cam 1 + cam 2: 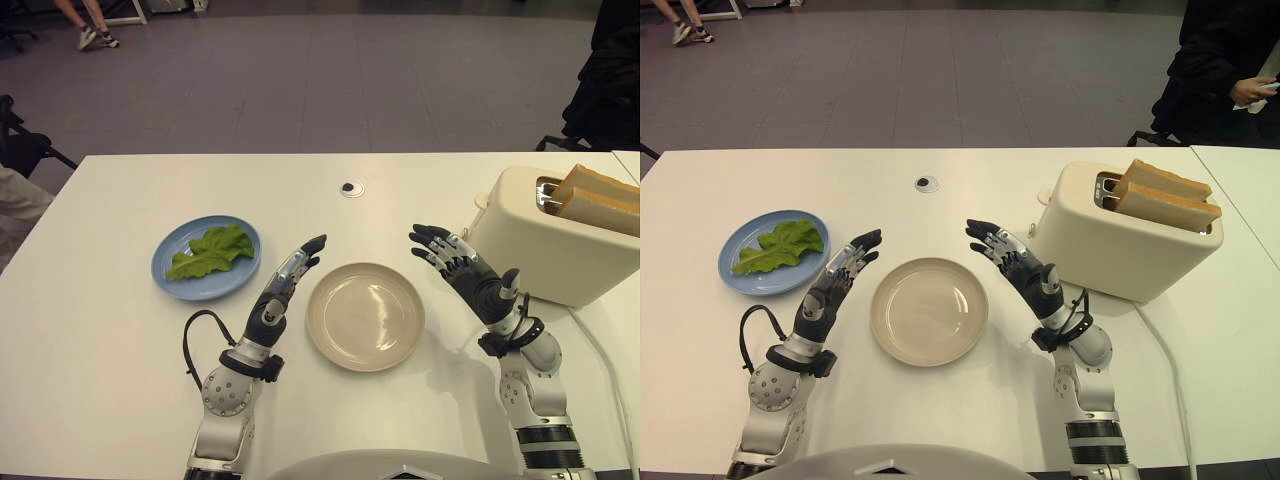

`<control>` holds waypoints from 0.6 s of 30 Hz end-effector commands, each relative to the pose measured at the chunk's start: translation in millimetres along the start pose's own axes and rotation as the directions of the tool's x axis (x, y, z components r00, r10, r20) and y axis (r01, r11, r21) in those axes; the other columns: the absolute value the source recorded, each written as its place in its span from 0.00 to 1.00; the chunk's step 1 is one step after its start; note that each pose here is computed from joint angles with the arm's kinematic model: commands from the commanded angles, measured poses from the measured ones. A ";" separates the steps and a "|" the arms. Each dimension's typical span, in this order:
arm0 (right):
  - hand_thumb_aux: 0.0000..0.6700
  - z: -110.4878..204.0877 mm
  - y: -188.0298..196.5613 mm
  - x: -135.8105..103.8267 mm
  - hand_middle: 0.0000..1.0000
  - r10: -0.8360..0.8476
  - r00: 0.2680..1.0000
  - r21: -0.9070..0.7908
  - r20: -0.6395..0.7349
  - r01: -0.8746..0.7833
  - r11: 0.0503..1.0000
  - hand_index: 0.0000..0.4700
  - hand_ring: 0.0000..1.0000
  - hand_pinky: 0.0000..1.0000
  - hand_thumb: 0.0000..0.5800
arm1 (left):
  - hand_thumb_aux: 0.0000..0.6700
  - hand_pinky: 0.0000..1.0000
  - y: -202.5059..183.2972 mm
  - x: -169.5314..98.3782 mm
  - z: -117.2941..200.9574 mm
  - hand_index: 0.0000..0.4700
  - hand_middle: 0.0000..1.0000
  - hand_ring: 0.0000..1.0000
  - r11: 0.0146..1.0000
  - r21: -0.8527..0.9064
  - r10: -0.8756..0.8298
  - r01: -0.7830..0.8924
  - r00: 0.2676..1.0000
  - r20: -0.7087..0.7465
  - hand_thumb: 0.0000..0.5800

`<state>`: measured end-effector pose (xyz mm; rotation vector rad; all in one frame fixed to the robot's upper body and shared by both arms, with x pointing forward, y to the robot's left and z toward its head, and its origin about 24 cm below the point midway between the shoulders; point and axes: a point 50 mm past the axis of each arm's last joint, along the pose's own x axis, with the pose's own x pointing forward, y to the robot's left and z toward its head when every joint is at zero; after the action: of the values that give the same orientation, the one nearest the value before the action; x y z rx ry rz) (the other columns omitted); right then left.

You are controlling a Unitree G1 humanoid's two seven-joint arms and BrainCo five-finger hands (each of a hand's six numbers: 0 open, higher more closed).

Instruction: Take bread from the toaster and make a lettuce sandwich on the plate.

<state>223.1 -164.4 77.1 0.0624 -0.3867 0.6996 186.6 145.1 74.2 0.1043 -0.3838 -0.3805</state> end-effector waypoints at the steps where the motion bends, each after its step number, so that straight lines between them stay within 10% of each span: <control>1: 0.00 0.3 -1.3 -1.2 0.00 -0.007 1.000 -0.006 -0.006 0.007 1.000 0.00 0.00 0.00 0.00 | 0.00 0.00 -0.4 -2.2 -0.7 0.00 0.00 0.00 1.000 -0.002 -0.002 0.002 1.000 -0.016 0.00; 8: 0.00 91.8 -51.9 -3.1 0.00 -0.038 0.981 -0.349 0.189 0.104 0.931 0.00 0.00 0.00 0.00 | 0.00 0.00 -3.9 -1.3 -0.7 0.00 0.00 0.00 1.000 -0.005 -0.004 0.004 1.000 -0.016 0.00; 13: 0.00 143.3 -112.5 -19.9 0.00 -0.111 0.994 -0.835 0.013 0.071 0.546 0.00 0.00 0.00 0.00 | 0.00 0.00 -7.6 -2.2 0.6 0.00 0.00 0.00 1.000 -0.007 0.009 -0.009 1.000 -0.017 0.00; 18: 0.00 140.7 -154.0 -45.7 0.00 -0.293 0.935 -0.970 -0.200 -0.147 0.194 0.00 0.00 0.00 0.00 | 0.00 0.00 -9.4 0.3 1.1 0.00 0.00 0.00 1.000 -0.012 0.002 -0.002 1.000 -0.015 0.00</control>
<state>239.4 -320.0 203.6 -1.1625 -0.5021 0.2542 183.0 137.6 74.0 0.0890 -0.3794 -0.3733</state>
